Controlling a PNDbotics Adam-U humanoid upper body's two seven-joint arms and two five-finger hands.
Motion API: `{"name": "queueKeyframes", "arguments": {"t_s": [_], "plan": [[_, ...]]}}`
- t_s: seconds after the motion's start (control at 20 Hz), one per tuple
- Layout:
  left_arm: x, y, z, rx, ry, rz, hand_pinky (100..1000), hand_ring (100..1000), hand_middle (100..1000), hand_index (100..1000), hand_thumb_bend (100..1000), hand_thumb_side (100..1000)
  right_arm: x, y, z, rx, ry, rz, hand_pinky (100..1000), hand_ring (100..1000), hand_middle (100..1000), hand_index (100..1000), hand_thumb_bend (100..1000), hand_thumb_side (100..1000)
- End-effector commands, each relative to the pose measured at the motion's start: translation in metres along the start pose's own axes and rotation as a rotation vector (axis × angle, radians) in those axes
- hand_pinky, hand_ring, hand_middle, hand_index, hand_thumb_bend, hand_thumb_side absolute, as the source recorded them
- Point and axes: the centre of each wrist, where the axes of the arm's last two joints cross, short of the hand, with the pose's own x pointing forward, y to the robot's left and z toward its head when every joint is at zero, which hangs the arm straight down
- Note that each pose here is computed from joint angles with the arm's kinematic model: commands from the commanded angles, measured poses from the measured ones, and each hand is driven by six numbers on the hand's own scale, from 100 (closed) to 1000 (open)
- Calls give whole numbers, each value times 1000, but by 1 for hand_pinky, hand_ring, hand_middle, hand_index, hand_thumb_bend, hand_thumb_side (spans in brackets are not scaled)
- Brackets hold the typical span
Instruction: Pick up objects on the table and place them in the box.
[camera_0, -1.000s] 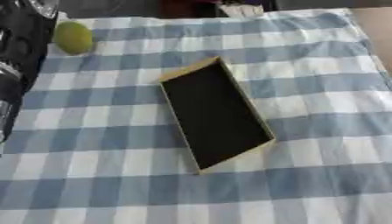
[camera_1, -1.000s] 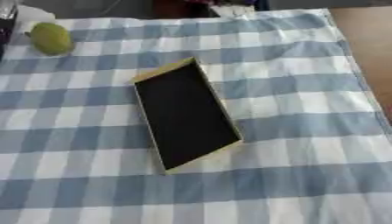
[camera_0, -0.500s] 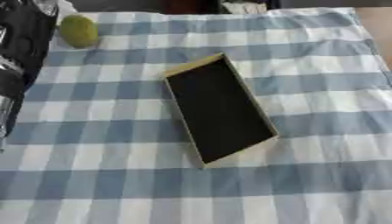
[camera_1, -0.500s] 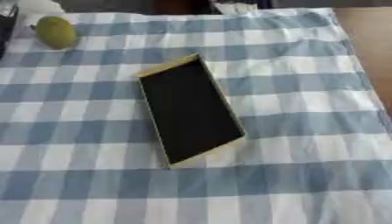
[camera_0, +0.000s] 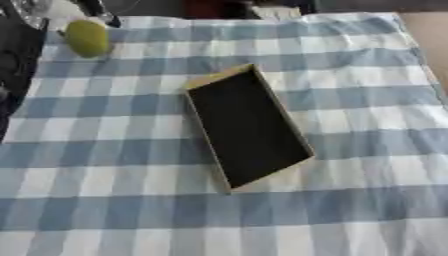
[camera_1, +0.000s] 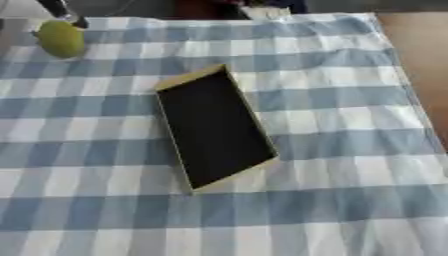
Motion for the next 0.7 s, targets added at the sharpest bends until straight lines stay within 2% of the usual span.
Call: {"name": "queueKeyframes", "arguments": {"t_s": [0.05, 0.5, 0.6, 0.7], "plan": [[-9, 19, 9, 32, 10, 7, 914, 998, 866, 911, 733, 100, 5, -4, -4, 14, -10, 21, 769, 748, 687, 925, 100, 527], [-13, 23, 11, 3, 24, 7, 918, 1000, 869, 913, 768, 100, 5, -4, -3, 13, -3, 21, 770, 748, 686, 925, 100, 528], [-18, 22, 11, -11, 48, 6, 916, 1000, 882, 916, 794, 172, 5, -4, -3, 12, 0, 22, 770, 747, 682, 925, 100, 528], [-22, 22, 10, -25, 88, 4, 915, 1000, 878, 908, 803, 199, 5, -4, -3, 12, 2, 22, 770, 747, 682, 925, 100, 528]]}}
